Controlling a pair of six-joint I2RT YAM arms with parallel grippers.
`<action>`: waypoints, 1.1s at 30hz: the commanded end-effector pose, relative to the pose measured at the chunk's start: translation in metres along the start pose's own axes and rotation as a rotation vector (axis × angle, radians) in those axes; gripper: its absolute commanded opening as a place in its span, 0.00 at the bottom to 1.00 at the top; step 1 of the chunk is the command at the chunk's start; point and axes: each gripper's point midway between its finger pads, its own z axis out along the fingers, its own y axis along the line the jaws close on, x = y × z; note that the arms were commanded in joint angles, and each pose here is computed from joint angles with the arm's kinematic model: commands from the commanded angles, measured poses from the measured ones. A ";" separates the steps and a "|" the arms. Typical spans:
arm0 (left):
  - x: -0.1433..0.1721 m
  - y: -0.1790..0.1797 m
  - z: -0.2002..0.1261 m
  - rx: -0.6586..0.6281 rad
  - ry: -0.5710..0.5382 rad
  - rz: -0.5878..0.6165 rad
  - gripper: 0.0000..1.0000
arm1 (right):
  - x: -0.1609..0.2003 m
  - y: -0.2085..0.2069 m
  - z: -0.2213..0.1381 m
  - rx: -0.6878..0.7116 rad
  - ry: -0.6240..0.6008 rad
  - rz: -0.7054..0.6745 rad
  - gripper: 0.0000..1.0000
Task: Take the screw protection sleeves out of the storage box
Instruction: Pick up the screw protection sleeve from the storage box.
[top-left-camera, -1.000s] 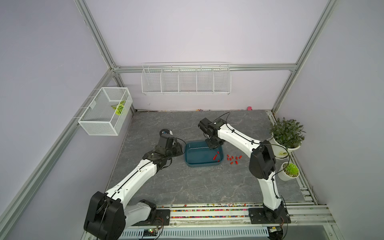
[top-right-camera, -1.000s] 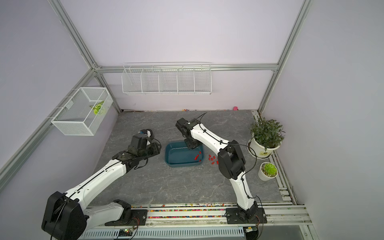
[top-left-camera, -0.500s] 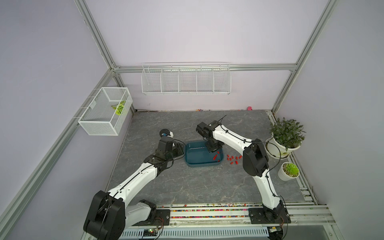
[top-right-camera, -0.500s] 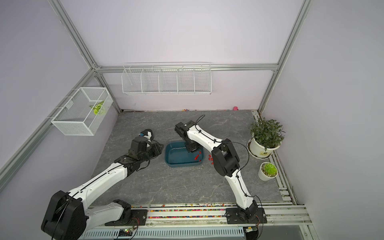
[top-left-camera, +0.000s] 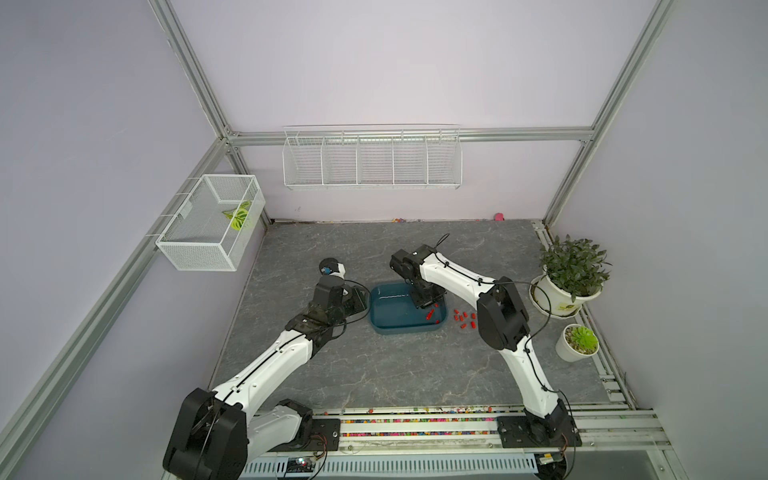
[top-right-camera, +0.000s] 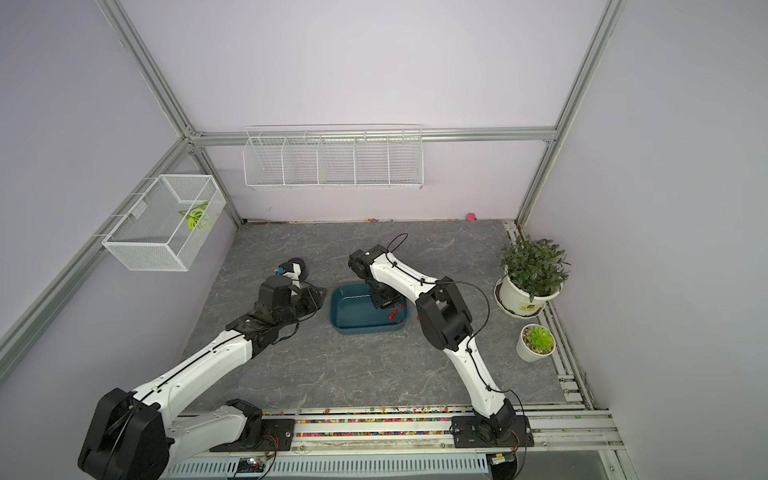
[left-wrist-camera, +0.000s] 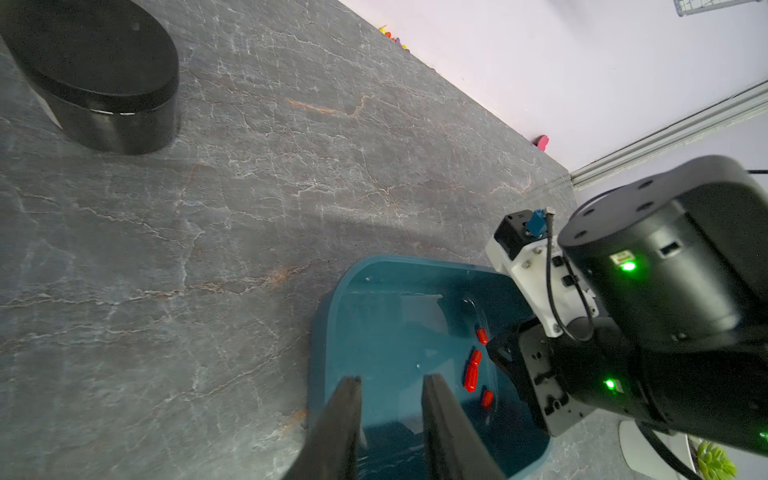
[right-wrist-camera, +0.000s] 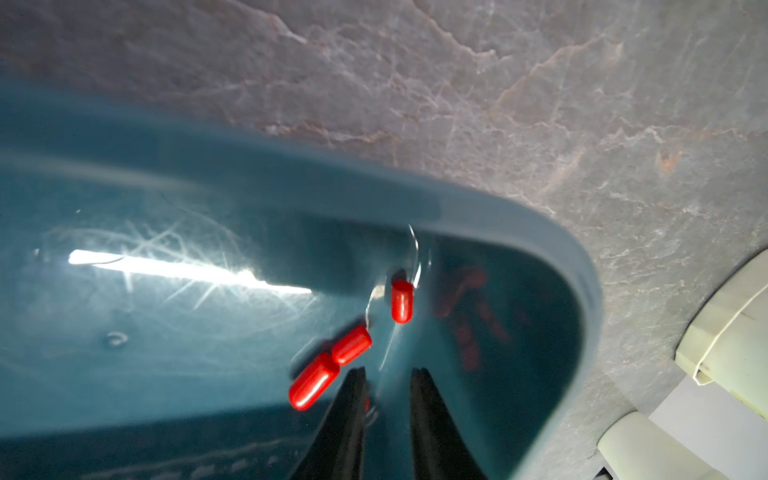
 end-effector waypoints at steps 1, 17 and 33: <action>-0.003 -0.001 -0.003 0.010 -0.020 -0.003 0.32 | 0.003 0.003 0.010 0.004 0.038 0.014 0.24; -0.003 0.000 -0.001 0.009 -0.017 -0.002 0.30 | 0.003 -0.009 0.019 0.043 0.058 0.016 0.27; -0.004 0.000 -0.003 0.011 -0.023 -0.001 0.29 | 0.012 -0.005 0.038 0.007 0.068 0.036 0.22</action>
